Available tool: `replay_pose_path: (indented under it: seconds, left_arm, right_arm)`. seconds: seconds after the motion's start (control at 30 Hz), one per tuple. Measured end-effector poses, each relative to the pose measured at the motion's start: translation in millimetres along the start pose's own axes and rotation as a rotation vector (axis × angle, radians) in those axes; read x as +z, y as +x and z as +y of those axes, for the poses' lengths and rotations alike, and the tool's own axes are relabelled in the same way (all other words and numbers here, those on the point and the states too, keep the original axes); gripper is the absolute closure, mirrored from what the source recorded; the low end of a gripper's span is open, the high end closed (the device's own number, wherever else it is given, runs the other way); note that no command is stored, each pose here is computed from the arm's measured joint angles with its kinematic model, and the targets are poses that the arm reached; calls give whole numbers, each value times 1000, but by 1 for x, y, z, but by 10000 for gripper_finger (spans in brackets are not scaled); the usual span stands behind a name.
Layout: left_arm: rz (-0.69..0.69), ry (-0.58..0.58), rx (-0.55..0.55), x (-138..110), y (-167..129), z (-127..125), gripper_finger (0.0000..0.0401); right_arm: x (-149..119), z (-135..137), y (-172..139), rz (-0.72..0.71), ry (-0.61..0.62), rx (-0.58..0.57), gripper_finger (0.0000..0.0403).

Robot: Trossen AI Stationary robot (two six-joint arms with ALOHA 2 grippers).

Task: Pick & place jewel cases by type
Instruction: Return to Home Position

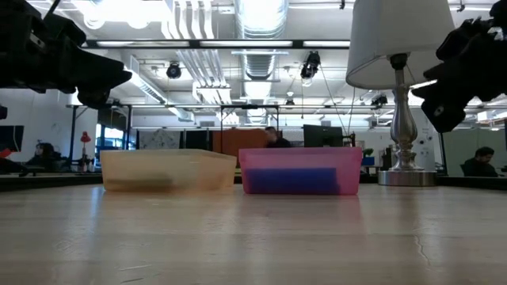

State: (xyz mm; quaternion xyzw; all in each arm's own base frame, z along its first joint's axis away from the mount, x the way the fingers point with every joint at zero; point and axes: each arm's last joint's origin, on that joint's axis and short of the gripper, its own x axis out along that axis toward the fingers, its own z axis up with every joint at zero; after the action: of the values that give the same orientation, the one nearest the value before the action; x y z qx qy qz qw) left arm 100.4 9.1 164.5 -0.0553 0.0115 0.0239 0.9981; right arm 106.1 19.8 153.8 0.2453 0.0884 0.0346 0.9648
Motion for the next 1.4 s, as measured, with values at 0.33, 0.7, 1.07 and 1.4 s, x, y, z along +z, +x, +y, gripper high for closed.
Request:
replay_pose_path:
  seconds: [0.33,0.7,1.07,1.4]
  left_arm:
    - [0,0,0,0,0,0,279]
    - [2,0,0,0,0,0,279]
    - [2,0,0,0,0,0,279]
    - [2,0,0,0,0,0,279]
  right_arm:
    - [14,7,-14,-142,-517,296,266]
    - [15,5,-14,-147,-526,281,276]
    - [15,4,-13,-135,-524,278,266]
    - [14,4,-13,-131,-523,276,275]
